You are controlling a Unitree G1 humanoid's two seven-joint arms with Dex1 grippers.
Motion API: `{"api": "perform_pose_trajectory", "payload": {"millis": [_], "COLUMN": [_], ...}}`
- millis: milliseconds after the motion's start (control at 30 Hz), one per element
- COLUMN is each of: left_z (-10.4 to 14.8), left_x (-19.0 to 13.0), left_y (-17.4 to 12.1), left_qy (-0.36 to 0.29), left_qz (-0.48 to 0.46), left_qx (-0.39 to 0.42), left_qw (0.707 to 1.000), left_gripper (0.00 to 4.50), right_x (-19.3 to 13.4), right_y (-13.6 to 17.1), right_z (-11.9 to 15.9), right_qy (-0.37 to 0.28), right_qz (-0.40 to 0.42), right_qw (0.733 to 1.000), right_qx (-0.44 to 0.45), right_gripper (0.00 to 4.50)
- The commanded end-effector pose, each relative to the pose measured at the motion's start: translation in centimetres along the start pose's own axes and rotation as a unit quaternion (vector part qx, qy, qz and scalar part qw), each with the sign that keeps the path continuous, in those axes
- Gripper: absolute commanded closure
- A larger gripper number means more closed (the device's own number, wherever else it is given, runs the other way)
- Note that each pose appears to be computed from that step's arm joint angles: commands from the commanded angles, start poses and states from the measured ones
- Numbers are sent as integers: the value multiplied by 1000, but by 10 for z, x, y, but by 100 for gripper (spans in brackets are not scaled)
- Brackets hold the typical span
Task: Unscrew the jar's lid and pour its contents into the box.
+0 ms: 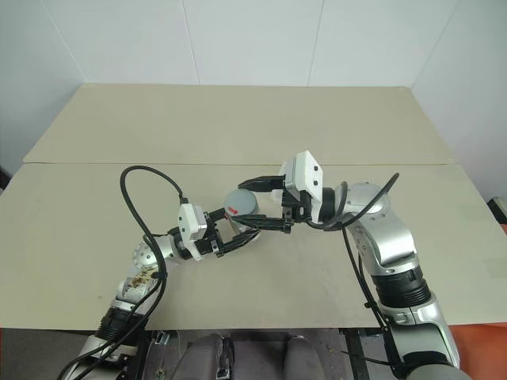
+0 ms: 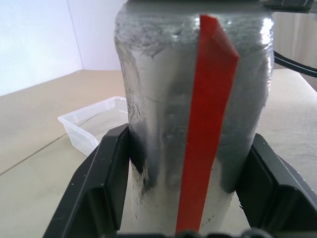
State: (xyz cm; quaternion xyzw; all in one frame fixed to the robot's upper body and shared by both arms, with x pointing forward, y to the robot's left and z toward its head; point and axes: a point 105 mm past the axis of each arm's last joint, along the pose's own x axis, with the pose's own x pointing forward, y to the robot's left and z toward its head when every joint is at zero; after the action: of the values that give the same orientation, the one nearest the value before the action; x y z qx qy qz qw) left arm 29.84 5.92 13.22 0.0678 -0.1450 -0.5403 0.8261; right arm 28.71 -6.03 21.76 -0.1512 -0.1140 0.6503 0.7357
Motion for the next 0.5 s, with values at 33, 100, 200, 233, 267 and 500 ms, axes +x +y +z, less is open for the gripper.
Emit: {"api": "perform_pose_trajectory", "payload": {"millis": [33,100,200,233,267,500], "left_z": [5,4,4,4,4,4], "left_x": [1,1,2,2,3,3], "left_y": [-4,-4,-4,-4,-4,-4], "left_qy": [-7,-7,-9,-9,-9,-10], "left_qz": [-13,-14,-13,-13,-13,-13], "left_qx": [25,26,27,27,27,25], "left_qw": [1000,1000,1000,1000,1000,1000], "left_gripper": [174,174,174,174,174,174], "right_x": [-2,-3,-5,-6,-6,-13], "right_y": [-4,-5,-4,-4,-3,-19], "right_z": [17,18,16,15,15,22], "right_qy": [-24,-28,-21,-20,-18,-54], "right_qz": [9,16,21,21,21,-56], "right_qw": [1000,998,998,998,998,996], "right_qx": [12,46,55,60,63,40], "right_gripper": [128,128,128,128,128,128]}}
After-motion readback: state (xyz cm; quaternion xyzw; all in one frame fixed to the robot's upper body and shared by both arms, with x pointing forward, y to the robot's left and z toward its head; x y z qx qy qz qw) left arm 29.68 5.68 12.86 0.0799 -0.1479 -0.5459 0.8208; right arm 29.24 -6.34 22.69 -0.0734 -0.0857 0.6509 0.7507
